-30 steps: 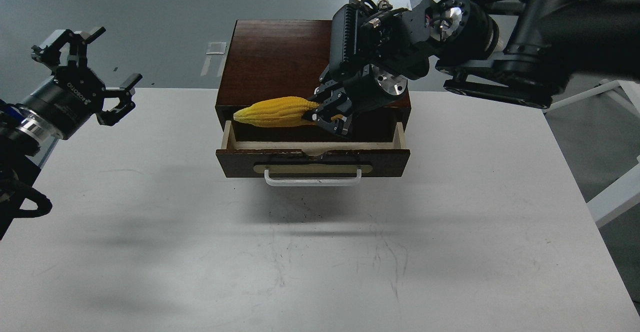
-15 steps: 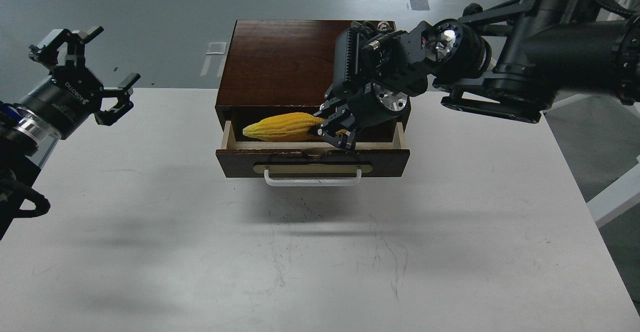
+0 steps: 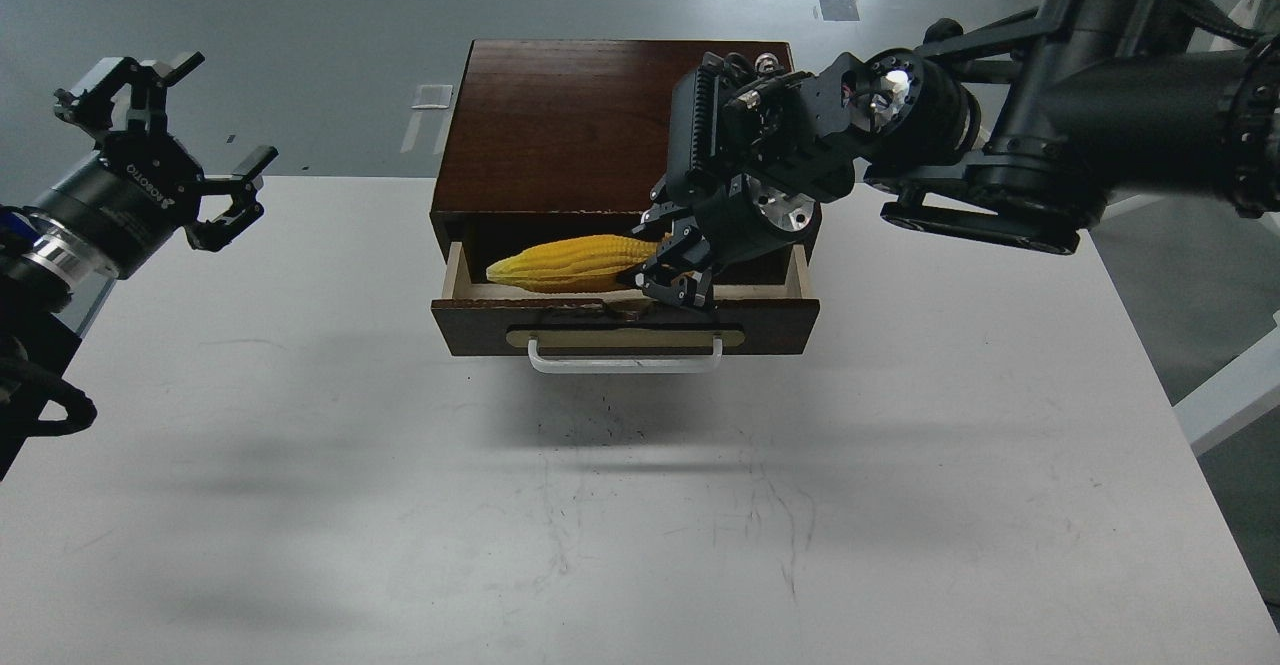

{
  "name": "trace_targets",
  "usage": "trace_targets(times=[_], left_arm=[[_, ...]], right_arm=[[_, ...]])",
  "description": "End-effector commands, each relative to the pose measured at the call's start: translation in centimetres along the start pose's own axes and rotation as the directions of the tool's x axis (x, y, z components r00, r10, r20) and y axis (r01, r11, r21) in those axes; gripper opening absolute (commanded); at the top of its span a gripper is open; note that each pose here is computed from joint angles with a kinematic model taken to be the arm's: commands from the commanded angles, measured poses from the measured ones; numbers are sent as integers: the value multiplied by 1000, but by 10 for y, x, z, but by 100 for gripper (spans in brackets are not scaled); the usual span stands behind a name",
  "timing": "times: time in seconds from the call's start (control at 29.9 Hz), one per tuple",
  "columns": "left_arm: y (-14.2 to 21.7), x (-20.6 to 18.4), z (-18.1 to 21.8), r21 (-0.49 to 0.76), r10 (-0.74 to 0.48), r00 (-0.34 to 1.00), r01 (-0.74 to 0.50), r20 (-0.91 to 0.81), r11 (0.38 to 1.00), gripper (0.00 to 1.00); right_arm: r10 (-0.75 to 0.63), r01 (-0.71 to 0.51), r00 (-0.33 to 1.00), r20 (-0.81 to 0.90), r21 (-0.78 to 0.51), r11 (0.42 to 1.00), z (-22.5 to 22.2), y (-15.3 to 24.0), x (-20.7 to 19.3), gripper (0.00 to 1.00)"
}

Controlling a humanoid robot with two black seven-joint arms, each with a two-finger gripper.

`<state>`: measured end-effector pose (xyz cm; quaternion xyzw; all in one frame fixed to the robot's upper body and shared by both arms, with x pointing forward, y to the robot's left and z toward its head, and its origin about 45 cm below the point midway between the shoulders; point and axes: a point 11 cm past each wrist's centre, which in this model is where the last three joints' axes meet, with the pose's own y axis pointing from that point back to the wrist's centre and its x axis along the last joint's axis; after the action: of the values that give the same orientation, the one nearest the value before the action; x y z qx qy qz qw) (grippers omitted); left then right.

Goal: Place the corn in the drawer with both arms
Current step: 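Lower the corn into the open drawer and open the right gripper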

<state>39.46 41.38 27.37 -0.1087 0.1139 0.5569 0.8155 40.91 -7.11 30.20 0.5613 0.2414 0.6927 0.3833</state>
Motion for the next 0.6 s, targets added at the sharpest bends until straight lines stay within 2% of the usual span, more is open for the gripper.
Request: trace_targets(times=[0.0, 0.1, 0.57], left_arm=[[-1, -1, 1, -2, -2, 1000, 2, 0, 1000, 99], [0, 0, 1, -2, -1, 1000, 1, 2, 1000, 99], [-1, 0, 2, -5, -2, 1000, 2, 2, 1000, 99]], right_arm=[[2, -2, 1000, -1, 0, 1000, 0, 0, 0, 55], [2, -2, 1000, -1, 0, 1000, 0, 0, 0, 58], [28, -28, 1000, -4, -11, 1000, 4, 10, 10, 58]])
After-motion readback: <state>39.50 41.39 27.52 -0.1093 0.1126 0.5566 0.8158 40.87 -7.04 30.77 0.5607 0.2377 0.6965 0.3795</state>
